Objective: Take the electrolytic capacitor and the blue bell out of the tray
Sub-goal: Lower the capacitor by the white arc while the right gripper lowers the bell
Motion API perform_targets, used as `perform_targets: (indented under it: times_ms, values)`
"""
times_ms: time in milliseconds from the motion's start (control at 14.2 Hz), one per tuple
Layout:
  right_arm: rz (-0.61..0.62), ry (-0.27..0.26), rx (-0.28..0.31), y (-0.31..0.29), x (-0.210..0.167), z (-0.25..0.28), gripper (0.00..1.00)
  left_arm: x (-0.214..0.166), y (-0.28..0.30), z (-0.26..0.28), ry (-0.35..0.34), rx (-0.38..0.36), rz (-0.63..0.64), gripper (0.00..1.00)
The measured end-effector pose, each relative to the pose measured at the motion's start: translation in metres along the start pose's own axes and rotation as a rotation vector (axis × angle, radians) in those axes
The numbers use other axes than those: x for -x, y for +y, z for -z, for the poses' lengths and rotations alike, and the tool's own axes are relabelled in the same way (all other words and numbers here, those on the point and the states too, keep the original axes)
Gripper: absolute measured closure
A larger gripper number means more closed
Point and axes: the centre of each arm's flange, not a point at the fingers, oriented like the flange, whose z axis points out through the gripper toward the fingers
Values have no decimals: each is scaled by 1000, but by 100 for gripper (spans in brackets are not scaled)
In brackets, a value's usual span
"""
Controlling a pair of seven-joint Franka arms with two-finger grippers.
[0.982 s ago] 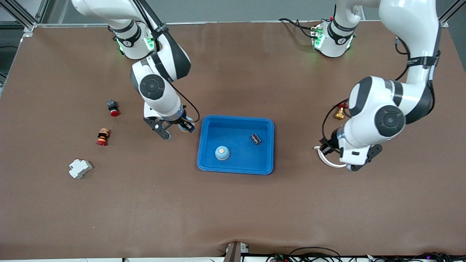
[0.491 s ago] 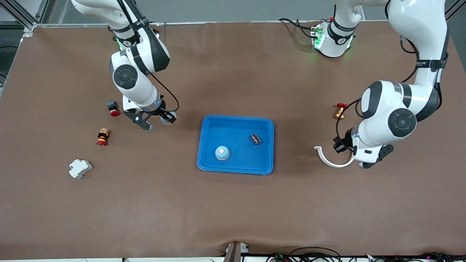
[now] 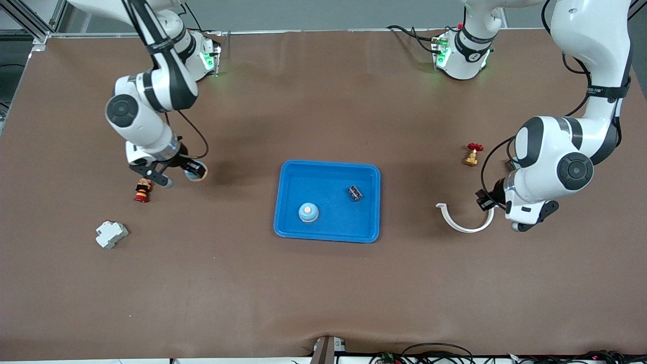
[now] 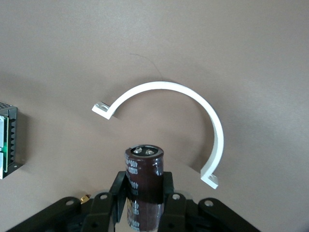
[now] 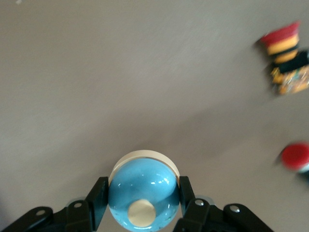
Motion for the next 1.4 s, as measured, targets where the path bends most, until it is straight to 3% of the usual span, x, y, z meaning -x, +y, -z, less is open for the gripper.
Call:
perform_targets:
  times_ms: [351, 632, 772, 982, 1404]
  values:
    - [81, 80, -19, 78, -37, -35, 37, 8, 2, -38, 11, 11, -10, 66]
    - [95, 84, -4, 96, -62, -75, 37, 11, 4, -64, 10, 12, -16, 66]
    - [95, 66, 5, 91, -81, -79, 37, 12, 9, -75, 17, 17, -25, 66]
    - [77, -3, 28, 87, -118, -72, 37, 14, 15, -89, 18, 19, -34, 66]
    - [69, -24, 38, 81, -155, -91, 37, 14, 14, -97, 9, 13, -33, 66]
